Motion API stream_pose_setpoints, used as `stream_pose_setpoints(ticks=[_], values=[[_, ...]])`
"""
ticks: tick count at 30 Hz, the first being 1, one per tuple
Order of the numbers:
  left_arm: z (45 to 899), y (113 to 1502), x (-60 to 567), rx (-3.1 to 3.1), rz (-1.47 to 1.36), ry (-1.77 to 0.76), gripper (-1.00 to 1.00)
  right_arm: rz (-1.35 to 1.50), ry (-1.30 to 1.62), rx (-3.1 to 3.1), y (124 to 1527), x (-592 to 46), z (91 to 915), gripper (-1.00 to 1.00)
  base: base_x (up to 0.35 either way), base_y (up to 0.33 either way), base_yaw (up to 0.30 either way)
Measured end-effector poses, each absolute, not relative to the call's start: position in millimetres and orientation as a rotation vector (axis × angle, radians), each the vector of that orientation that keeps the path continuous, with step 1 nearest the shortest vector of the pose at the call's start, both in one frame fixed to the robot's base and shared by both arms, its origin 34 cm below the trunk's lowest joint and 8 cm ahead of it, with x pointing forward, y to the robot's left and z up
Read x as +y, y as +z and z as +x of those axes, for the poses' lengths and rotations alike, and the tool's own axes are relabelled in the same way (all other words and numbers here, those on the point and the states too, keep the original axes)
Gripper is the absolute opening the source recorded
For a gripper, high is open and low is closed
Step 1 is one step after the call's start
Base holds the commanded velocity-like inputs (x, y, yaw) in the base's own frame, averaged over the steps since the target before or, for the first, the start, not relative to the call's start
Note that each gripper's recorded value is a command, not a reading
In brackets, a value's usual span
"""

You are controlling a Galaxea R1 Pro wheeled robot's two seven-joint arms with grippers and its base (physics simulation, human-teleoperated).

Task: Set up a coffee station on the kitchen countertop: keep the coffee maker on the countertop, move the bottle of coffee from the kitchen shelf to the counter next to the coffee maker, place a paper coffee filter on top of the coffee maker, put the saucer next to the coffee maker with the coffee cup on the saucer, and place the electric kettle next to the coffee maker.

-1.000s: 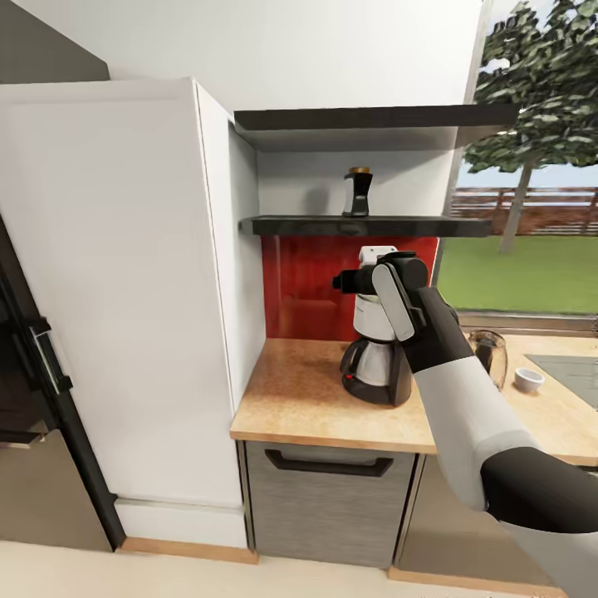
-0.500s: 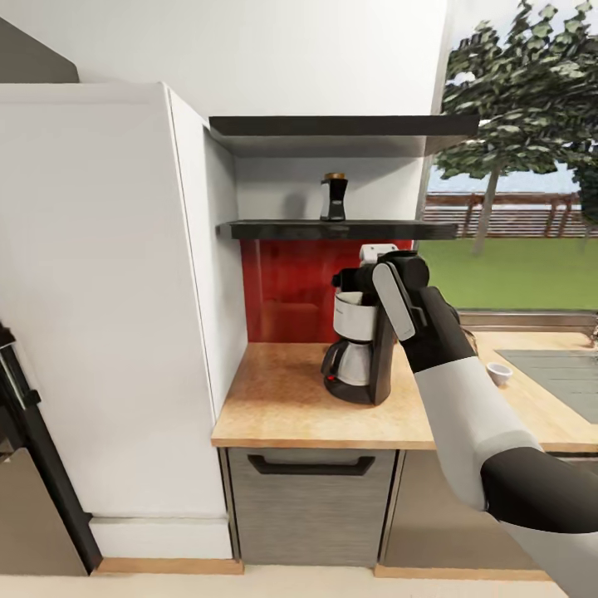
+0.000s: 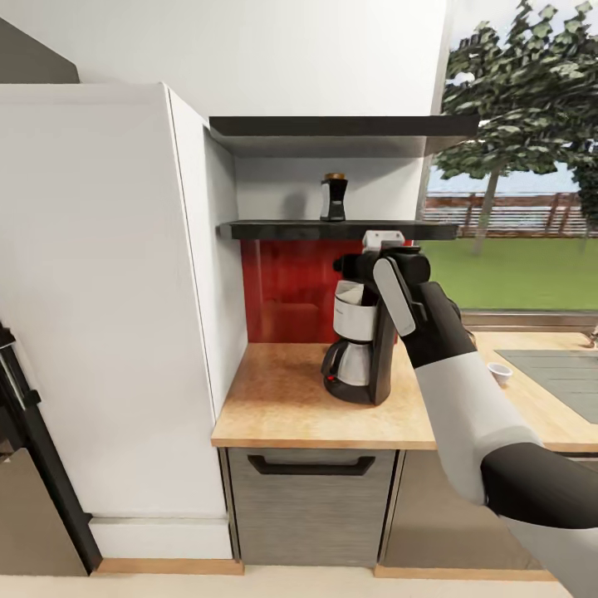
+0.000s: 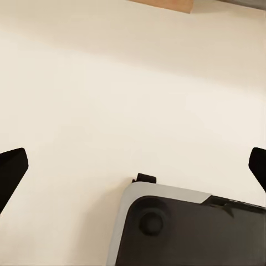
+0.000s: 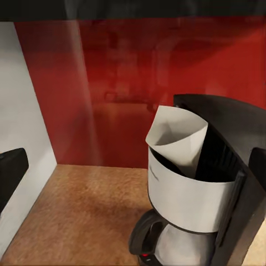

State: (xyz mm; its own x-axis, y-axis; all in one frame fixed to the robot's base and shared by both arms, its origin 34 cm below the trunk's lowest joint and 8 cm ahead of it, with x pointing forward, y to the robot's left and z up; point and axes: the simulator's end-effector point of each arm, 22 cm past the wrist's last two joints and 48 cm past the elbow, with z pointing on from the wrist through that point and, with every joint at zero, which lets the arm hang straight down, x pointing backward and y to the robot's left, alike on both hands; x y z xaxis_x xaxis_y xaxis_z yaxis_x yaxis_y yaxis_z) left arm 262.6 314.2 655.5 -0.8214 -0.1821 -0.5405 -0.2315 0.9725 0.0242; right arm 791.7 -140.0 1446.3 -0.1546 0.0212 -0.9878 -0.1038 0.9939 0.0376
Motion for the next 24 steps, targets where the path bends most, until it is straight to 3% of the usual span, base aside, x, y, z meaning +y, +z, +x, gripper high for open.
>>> stream_pose_setpoints(ticks=[13,24], values=[[230,646,316,2.628,-0.303,0.136,1.0,-0.005,0.147,1.547,1488,-143,792,1.0,0.02,0.0,0.0],[209,637,316,2.711,-0.311,0.138,1.0,-0.003,0.17,1.462,1517,-141,779,1.0,0.313,0.0,0.0]])
